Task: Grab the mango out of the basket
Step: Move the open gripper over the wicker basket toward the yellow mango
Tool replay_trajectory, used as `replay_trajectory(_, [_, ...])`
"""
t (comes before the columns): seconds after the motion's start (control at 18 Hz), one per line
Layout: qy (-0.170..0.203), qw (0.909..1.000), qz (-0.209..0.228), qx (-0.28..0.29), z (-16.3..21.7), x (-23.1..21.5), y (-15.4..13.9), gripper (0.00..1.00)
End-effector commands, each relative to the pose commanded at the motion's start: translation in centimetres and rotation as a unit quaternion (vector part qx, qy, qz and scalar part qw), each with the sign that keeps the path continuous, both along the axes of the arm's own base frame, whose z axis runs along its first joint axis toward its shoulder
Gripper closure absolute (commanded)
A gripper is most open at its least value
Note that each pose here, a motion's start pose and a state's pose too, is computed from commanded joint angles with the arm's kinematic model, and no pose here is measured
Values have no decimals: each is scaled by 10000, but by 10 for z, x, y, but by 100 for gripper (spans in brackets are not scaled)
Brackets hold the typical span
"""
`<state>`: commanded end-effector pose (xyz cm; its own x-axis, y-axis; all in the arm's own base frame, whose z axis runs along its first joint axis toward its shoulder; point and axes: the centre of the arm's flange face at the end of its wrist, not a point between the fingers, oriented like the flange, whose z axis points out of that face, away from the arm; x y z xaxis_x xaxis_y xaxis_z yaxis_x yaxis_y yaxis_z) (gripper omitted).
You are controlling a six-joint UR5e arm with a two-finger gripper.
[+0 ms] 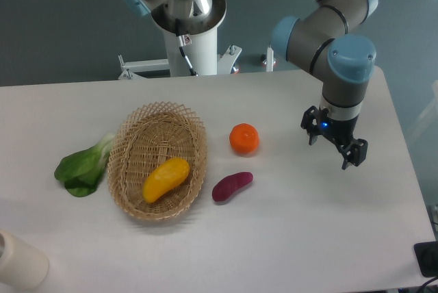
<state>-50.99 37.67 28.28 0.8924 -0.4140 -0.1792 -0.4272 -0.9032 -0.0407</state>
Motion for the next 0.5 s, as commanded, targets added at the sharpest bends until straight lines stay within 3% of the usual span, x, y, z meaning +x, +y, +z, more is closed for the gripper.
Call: replay_trajectory(0.5, [-44, 9998, -191, -72, -3, 24, 20, 0])
